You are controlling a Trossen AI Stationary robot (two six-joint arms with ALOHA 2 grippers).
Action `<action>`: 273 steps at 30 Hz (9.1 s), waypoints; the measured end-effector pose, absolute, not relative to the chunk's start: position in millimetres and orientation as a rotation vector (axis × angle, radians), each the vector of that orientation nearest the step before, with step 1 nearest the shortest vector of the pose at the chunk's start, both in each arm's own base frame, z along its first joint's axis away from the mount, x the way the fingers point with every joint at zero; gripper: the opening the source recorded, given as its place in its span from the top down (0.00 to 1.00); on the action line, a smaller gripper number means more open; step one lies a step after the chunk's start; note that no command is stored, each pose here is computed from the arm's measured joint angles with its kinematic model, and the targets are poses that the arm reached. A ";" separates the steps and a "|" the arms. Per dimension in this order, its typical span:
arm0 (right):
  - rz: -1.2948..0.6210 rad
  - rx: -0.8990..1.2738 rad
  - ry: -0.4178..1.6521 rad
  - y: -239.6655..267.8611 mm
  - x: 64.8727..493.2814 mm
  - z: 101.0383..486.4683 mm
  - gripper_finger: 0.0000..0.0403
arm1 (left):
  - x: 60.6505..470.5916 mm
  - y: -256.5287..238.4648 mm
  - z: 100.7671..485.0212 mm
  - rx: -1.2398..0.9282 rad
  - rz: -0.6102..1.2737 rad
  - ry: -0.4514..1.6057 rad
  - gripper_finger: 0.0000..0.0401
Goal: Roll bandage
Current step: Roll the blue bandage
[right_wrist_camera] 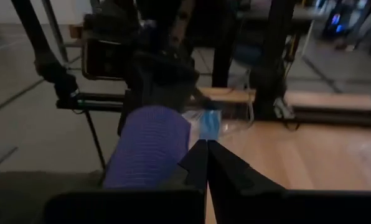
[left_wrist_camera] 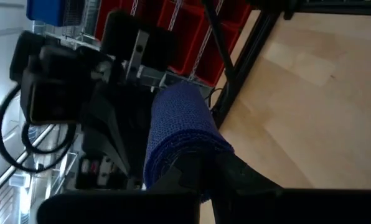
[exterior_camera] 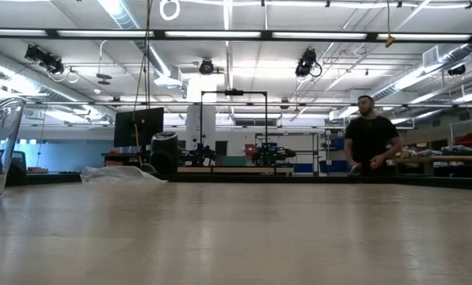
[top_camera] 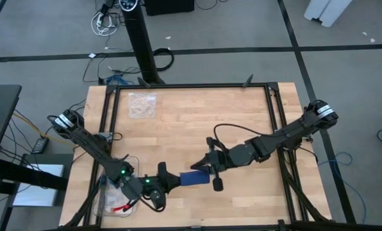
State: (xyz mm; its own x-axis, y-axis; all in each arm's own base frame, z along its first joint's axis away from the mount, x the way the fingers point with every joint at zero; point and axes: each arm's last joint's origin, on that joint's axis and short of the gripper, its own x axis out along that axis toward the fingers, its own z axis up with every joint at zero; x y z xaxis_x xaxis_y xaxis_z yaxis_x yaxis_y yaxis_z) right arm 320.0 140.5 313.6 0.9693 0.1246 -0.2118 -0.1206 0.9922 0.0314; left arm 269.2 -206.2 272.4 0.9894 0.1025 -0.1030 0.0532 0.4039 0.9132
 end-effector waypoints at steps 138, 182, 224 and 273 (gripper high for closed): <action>-0.257 0.068 0.541 143.2 231.1 276.5 0.84 | 311.8 -97.7 124.0 0.214 0.441 0.988 0.78; -0.235 0.023 0.464 141.8 234.1 253.1 0.98 | 289.0 -74.2 123.3 -0.119 0.569 0.605 1.00; -0.358 -0.054 0.447 105.8 360.6 144.1 1.00 | 281.6 -80.1 115.4 -0.256 0.432 0.479 0.99; -0.356 -0.051 0.658 85.8 362.9 105.9 1.00 | 263.8 -76.0 118.9 -0.329 0.380 0.209 0.99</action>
